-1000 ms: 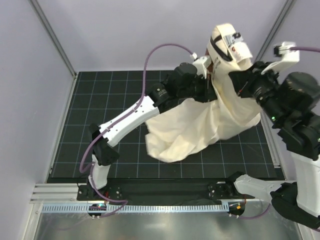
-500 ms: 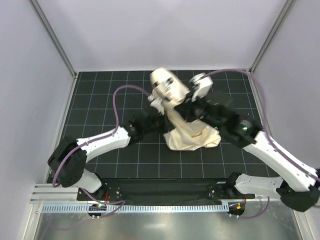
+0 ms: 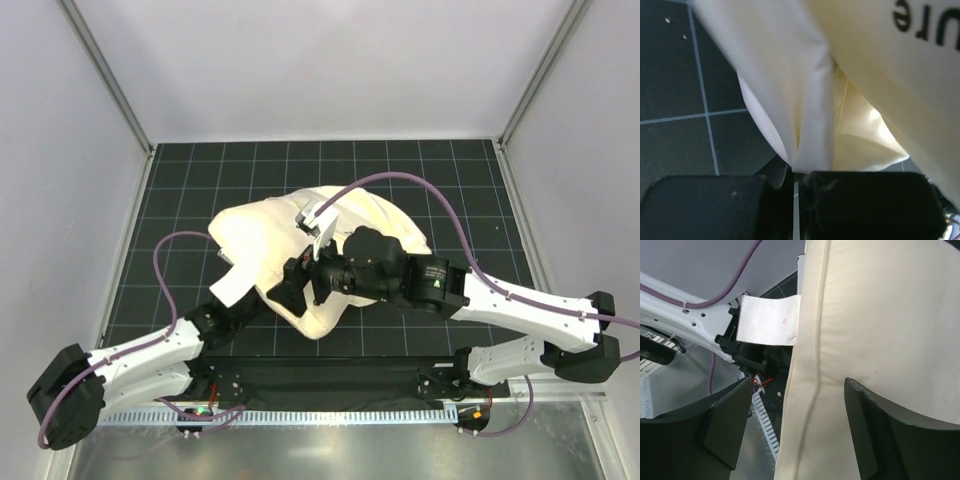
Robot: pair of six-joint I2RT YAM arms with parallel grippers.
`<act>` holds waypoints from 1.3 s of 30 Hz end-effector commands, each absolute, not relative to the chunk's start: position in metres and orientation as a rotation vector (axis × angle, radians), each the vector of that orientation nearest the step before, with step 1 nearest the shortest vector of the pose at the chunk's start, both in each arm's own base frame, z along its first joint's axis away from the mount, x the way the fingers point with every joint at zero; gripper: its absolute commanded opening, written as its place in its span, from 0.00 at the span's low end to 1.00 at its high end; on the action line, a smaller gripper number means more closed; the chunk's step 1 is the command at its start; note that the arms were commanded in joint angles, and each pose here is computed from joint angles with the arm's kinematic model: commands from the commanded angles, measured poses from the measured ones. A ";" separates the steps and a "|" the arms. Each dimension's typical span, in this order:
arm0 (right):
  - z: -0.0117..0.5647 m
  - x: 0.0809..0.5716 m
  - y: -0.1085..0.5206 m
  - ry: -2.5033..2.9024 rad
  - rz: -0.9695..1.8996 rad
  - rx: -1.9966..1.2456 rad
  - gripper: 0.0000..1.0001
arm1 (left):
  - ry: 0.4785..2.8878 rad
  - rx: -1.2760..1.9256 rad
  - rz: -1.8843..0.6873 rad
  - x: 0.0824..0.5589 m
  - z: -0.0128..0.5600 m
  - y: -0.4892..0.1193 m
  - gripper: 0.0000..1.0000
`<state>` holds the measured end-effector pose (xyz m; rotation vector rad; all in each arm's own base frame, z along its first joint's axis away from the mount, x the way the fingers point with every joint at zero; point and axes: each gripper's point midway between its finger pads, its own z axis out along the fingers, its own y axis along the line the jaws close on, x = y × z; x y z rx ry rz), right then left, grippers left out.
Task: Put the pillow into the pillowcase
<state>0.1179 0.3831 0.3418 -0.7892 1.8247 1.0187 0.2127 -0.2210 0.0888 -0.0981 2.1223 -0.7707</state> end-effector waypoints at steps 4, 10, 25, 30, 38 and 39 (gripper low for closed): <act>0.406 0.113 0.369 1.736 1.063 -0.771 0.84 | 2.051 -0.224 -0.737 0.229 0.110 -0.214 0.00; 0.426 0.159 0.302 1.766 0.810 -0.582 0.83 | 2.063 -0.295 -0.707 0.233 0.114 -0.209 0.00; 0.275 0.282 0.210 2.121 0.392 -0.271 0.76 | 2.098 -0.323 -0.633 0.234 0.122 -0.202 0.00; 0.228 0.295 0.217 2.201 0.299 -0.355 0.72 | 2.108 -0.315 -0.583 0.234 0.123 -0.195 0.00; 0.185 0.305 0.240 2.274 0.293 -0.521 0.70 | 2.114 -0.306 -0.570 0.234 0.124 -0.194 0.00; 0.180 0.307 0.239 2.281 0.276 -0.522 0.70 | 2.113 -0.303 -0.567 0.234 0.125 -0.194 0.00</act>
